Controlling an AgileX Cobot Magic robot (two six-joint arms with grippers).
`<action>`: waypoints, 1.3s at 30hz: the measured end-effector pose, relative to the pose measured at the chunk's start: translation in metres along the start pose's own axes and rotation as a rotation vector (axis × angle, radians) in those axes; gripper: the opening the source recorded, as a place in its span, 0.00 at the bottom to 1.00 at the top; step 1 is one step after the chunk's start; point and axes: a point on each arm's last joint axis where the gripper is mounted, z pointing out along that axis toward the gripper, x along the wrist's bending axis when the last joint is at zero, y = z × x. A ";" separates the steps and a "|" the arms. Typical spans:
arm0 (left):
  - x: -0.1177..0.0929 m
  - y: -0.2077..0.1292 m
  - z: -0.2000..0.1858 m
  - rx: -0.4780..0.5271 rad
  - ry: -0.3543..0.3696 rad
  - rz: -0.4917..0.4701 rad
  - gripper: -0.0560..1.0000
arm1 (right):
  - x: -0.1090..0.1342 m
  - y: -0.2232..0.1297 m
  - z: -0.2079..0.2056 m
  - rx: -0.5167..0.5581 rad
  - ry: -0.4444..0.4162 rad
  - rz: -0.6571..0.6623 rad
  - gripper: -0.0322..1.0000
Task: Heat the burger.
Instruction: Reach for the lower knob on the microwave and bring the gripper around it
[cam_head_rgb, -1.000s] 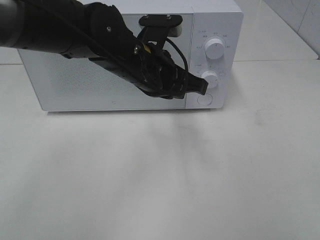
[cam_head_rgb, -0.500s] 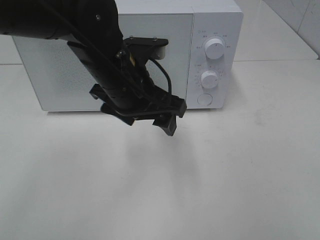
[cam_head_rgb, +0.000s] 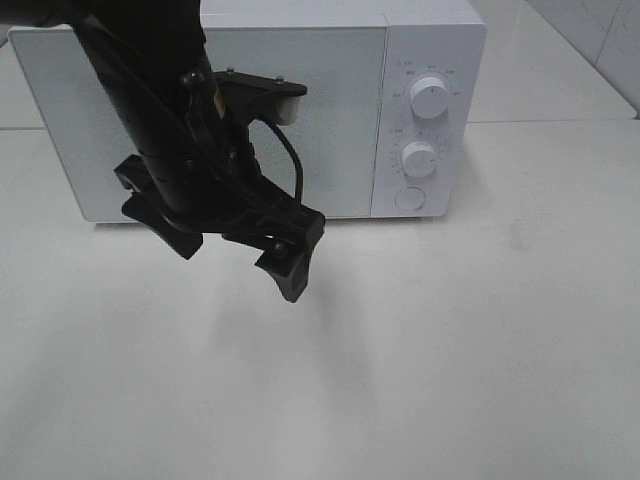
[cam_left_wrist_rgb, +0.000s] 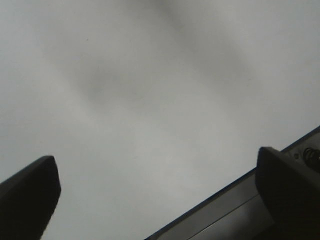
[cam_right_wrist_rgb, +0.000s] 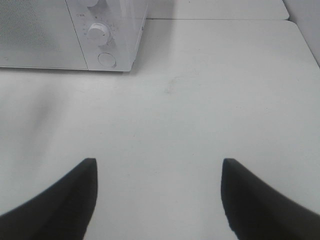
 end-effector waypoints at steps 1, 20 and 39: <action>0.001 -0.003 -0.005 0.019 0.015 0.022 0.99 | 0.000 0.000 0.000 0.000 0.000 0.000 0.69; 0.086 -0.087 -0.041 0.031 0.085 -0.212 0.99 | 0.000 0.000 0.000 0.000 0.000 0.000 0.69; 0.130 -0.199 -0.068 -0.049 0.154 -0.531 0.99 | 0.000 0.000 0.000 0.000 0.000 0.000 0.69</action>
